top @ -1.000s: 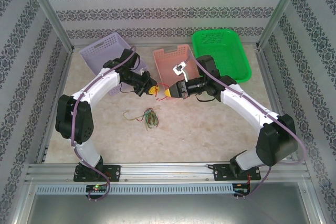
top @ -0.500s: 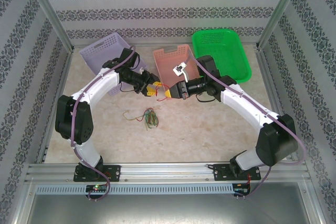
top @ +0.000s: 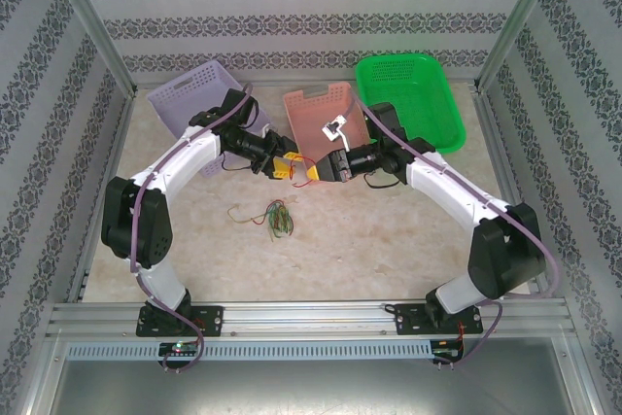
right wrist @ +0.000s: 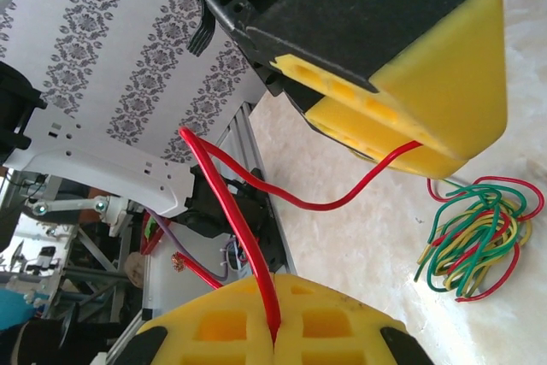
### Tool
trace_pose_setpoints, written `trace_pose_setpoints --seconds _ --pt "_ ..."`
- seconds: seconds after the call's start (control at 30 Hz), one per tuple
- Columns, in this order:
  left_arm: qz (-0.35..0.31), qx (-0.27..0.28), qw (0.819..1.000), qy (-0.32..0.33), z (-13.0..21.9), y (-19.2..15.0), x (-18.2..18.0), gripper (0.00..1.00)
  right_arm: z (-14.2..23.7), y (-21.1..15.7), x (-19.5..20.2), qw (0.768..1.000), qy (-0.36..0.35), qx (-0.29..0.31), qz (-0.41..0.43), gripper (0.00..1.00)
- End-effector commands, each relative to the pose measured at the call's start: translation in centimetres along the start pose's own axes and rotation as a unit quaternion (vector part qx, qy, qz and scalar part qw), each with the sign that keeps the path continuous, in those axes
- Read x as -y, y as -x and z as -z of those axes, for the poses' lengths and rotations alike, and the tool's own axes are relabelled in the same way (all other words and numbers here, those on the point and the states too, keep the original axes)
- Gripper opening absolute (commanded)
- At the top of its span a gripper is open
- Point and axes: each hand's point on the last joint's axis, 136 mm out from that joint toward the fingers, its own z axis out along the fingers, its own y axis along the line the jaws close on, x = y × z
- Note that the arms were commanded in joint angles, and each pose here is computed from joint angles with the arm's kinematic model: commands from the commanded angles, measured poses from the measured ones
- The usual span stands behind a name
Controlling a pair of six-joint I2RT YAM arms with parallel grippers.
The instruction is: Untangle the cables
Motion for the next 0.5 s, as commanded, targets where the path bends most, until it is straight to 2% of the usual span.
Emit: trace_pose_setpoints --seconds 0.0,0.3,0.47 --pt "-0.014 -0.020 1.000 -0.012 0.7 -1.7 0.3 0.37 0.3 0.9 -0.9 0.999 0.027 0.001 0.028 0.00" --pt "0.000 -0.024 1.000 0.003 0.5 -2.0 -1.0 0.29 1.2 2.0 -1.0 0.999 0.028 0.015 0.038 0.00" --pt "0.001 -0.017 1.000 0.001 0.5 -1.6 -0.7 0.18 1.1 2.1 -1.0 0.999 0.030 0.013 0.035 0.00"
